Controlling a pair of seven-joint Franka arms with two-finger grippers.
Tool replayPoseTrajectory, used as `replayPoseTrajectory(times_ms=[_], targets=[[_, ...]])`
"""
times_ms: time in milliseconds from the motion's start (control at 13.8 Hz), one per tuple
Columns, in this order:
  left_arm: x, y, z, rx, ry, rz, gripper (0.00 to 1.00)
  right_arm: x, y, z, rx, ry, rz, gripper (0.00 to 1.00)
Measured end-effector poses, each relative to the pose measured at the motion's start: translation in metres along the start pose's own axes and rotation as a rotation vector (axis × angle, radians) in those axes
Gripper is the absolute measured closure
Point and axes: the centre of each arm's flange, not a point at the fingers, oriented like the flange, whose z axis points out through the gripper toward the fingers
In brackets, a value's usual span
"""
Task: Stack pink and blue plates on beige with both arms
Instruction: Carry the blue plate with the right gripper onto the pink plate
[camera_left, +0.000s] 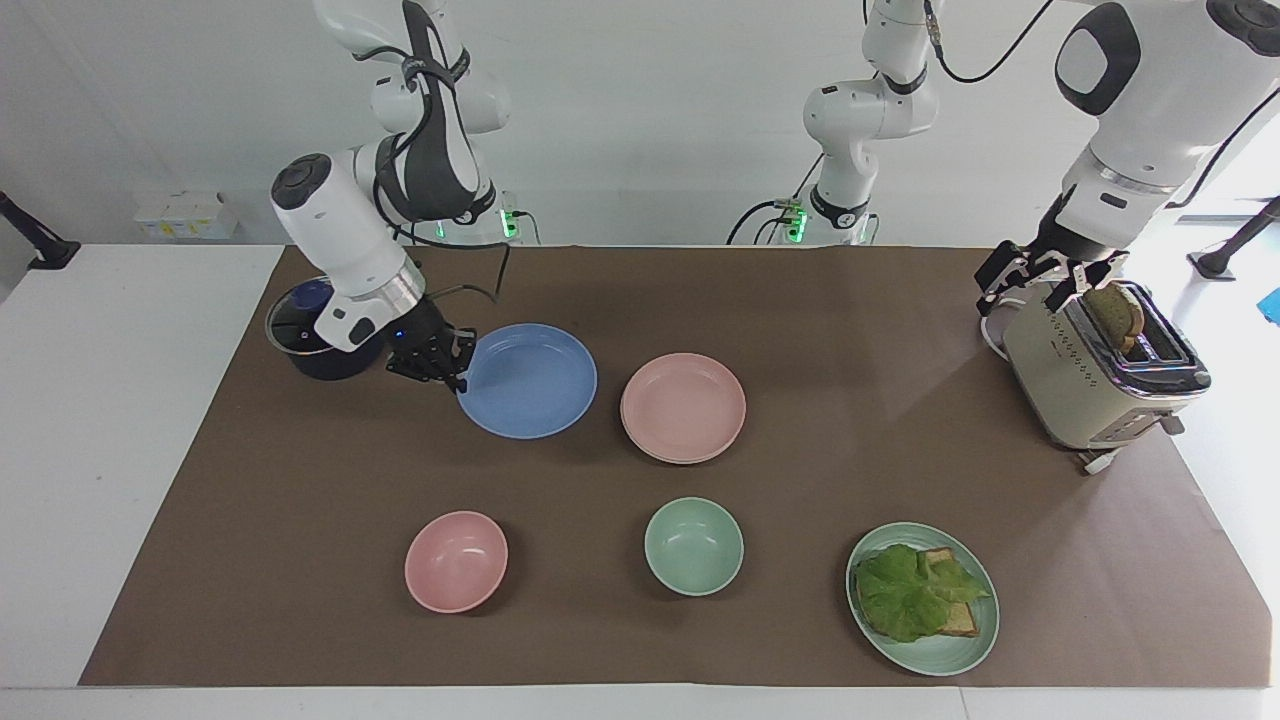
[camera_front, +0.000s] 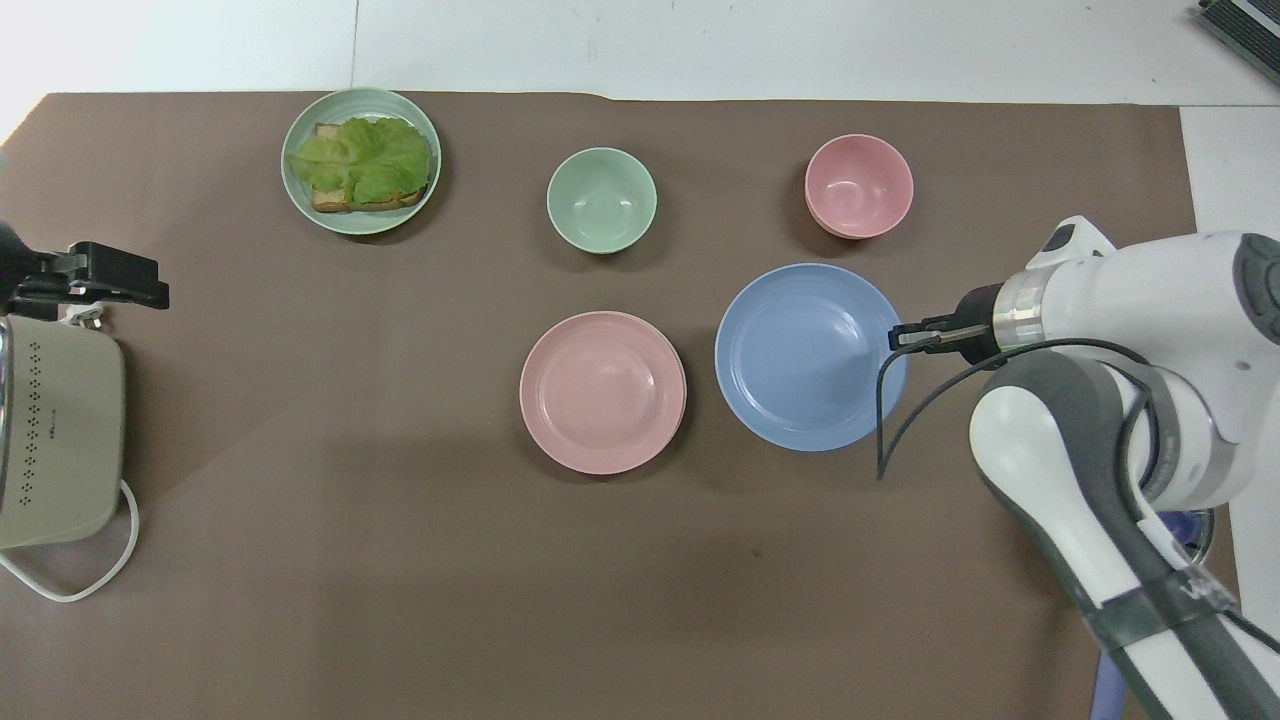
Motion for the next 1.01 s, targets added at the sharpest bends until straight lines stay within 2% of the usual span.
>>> replayPoseTrajectory(times_ms=[362, 869, 1014], targets=[[0.000, 0.000, 0.000, 0.000, 0.000, 0.000, 0.00, -0.008, -0.076, 0.015, 0.015, -0.022, 0.024, 0.96], [0.000, 0.000, 0.000, 0.000, 0.000, 0.000, 0.00, -0.016, -0.112, 0.025, 0.021, -0.035, 0.009, 0.96], [0.000, 0.000, 0.000, 0.000, 0.000, 0.000, 0.00, -0.018, -0.128, 0.041, 0.022, -0.015, 0.012, 0.96]])
